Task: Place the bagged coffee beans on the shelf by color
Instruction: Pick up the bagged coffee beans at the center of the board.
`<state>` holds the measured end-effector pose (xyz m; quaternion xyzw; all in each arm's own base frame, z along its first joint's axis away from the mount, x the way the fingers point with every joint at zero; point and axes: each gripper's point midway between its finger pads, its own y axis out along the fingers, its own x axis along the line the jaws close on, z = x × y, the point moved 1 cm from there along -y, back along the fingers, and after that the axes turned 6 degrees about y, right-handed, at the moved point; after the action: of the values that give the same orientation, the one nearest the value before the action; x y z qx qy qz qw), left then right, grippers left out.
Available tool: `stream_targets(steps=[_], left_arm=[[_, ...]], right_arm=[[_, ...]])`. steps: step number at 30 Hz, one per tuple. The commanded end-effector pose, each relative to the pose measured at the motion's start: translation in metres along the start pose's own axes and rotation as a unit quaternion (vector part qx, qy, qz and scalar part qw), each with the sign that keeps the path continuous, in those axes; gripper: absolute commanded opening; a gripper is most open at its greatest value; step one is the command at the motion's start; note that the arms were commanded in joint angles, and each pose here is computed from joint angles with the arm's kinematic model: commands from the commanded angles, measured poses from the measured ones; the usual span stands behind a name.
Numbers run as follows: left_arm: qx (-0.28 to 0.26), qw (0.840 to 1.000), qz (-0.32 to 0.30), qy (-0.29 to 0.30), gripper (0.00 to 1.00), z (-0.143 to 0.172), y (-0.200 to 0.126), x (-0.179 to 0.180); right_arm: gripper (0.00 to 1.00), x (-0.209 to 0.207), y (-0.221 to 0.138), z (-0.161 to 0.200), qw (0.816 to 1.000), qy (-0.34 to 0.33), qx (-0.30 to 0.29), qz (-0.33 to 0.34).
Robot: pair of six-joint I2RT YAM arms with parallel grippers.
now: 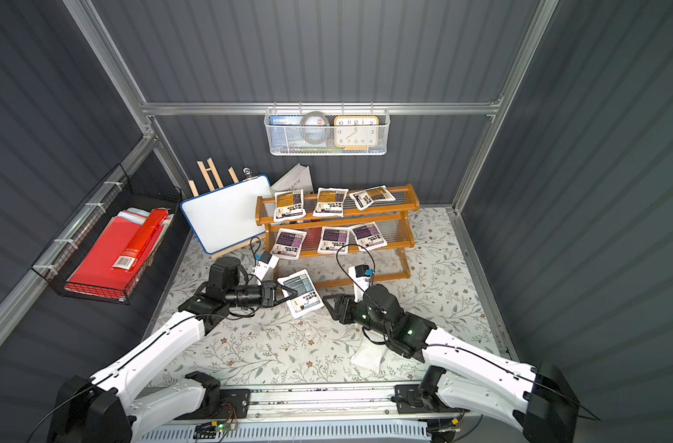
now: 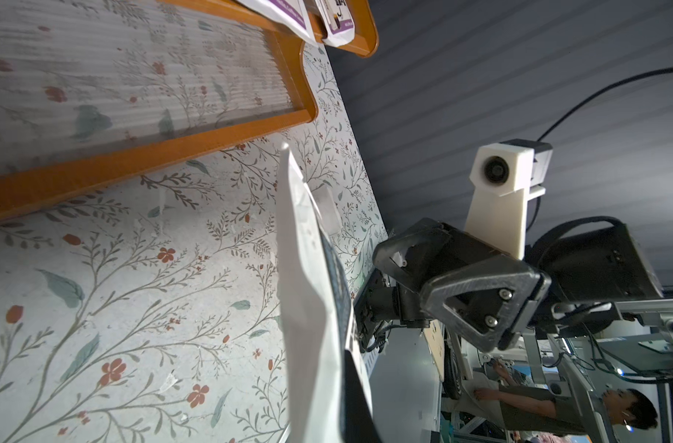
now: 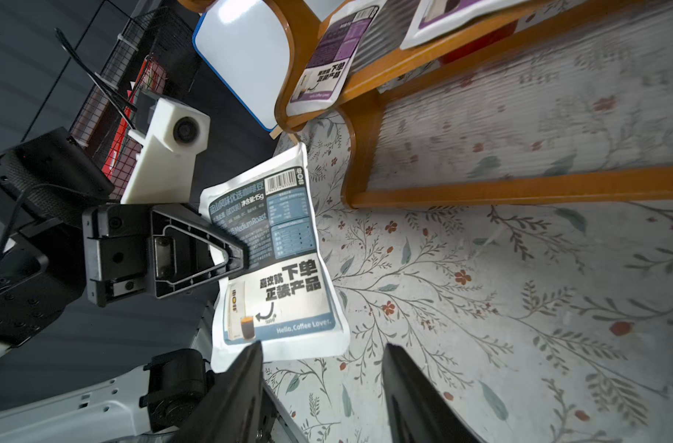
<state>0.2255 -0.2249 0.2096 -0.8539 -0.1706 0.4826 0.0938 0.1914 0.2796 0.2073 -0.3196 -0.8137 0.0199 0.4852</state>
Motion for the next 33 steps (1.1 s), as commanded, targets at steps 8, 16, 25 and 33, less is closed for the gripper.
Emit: stream_targets(steps=[8, 16, 25, 33], left_arm=[[-0.018, 0.997, 0.061, 0.049, 0.00, -0.007, -0.005, -0.026], [-0.022, 0.996, 0.068, 0.055, 0.00, -0.014, -0.005, -0.030], [-0.024, 0.998, 0.031, 0.045, 0.00, -0.014, -0.002, -0.015], [-0.037, 0.995, -0.092, 0.004, 0.56, -0.027, -0.006, 0.022]], right_arm=[[0.55, 0.020, 0.018, 0.008, 0.996, -0.015, 0.039, -0.073], [0.48, 0.037, 0.031, 0.006, 0.993, -0.036, 0.057, -0.101], [0.03, 0.057, 0.024, 0.003, 0.987, -0.043, 0.060, -0.143], [0.00, 0.019, 0.024, 0.009, 0.995, -0.015, 0.048, -0.089]])
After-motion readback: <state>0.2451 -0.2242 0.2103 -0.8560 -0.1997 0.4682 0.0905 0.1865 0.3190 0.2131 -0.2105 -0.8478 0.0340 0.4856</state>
